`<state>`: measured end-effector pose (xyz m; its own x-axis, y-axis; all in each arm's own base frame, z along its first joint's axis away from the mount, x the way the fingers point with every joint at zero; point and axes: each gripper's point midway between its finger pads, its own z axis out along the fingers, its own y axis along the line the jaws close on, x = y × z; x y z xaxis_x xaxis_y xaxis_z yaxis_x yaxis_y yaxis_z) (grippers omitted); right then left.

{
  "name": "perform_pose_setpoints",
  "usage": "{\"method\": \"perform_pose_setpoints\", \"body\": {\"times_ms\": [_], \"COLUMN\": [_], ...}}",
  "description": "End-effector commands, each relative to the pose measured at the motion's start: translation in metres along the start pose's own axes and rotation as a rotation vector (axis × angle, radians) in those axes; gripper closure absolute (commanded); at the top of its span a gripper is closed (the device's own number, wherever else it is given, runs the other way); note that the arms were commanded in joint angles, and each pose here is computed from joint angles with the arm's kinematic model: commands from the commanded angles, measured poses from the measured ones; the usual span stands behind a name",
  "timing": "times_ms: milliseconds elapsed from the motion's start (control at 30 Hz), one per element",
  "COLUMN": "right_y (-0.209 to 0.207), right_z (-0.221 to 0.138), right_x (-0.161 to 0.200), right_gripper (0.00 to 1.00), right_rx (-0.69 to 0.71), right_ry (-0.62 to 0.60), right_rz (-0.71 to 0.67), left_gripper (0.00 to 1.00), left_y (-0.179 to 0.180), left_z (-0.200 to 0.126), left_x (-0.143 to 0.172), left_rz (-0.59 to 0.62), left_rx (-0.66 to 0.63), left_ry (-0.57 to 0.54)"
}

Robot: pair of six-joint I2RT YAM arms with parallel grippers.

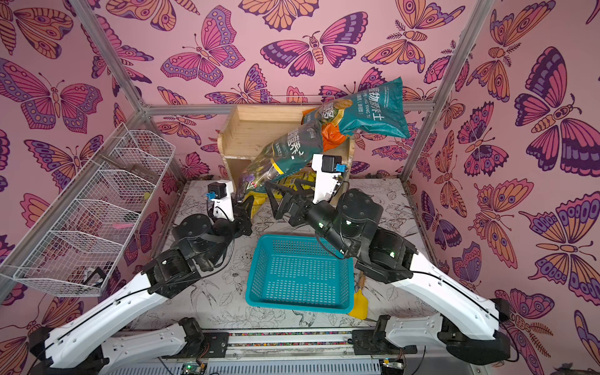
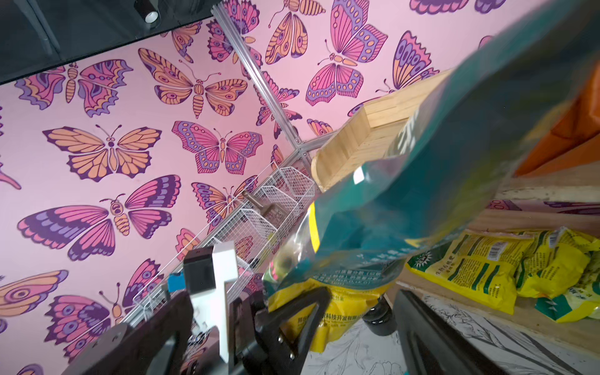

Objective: Take down the fertilizer bag from the shelf
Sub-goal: Place the fertilizer bag in the storage box.

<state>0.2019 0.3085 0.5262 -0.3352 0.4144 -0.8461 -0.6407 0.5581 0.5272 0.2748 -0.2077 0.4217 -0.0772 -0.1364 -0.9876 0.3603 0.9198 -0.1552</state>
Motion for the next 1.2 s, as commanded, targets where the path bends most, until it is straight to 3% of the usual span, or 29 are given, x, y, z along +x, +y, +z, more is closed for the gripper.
{"method": "perform_pose_setpoints", "body": {"times_ms": [0, 333, 433, 533, 633, 733, 767, 800, 833, 967, 1167], "right_y": [-0.009, -0.018, -0.029, -0.033, -0.032, -0.024, -0.020, -0.015, -0.008, 0.006, -0.015], "right_z": [0.006, 0.060, 0.065, 0.066, 0.069, 0.074, 0.075, 0.077, 0.078, 0.072, 0.026], "right_x": [-0.021, -0.035, -0.033, -0.034, -0.031, -0.026, -0.024, -0.021, -0.019, -0.014, -0.019], "right_gripper": [0.01, 0.03, 0.24, 0.69, 1.00, 1.00, 1.00, 1.00, 1.00, 1.00, 1.00], "right_rx": [0.085, 0.236, 0.297, 0.320, 0.314, 0.272, 0.248, 0.224, 0.195, 0.151, 0.219], "right_ry": [-0.117, -0.303, -0.336, -0.347, -0.324, -0.283, -0.260, -0.236, -0.205, -0.098, -0.003], "right_rz": [0.002, 0.009, 0.012, 0.004, -0.001, -0.010, -0.018, -0.033, -0.056, -0.168, -0.300], "left_gripper": [1.00, 1.00, 1.00, 1.00, 1.00, 1.00, 0.78, 0.44, 0.01, 0.01, 0.01], "left_y": [-0.006, -0.003, -0.002, -0.002, -0.003, -0.006, -0.008, -0.008, -0.006, 0.005, 0.029], "left_z": [-0.013, -0.014, -0.016, -0.016, -0.017, -0.019, -0.022, -0.024, -0.028, -0.043, -0.067], "left_x": [-0.061, -0.054, -0.054, -0.052, -0.054, -0.055, -0.056, -0.055, -0.054, -0.044, -0.022], "left_rz": [-0.110, -0.105, -0.103, -0.095, -0.091, -0.090, -0.093, -0.103, -0.121, -0.149, -0.197], "left_rx": [0.038, 0.028, 0.026, 0.026, 0.035, 0.061, 0.080, 0.090, 0.092, 0.097, 0.064], "left_ry": [-0.213, -0.214, -0.220, -0.222, -0.226, -0.229, -0.232, -0.230, -0.235, -0.224, -0.147]}}
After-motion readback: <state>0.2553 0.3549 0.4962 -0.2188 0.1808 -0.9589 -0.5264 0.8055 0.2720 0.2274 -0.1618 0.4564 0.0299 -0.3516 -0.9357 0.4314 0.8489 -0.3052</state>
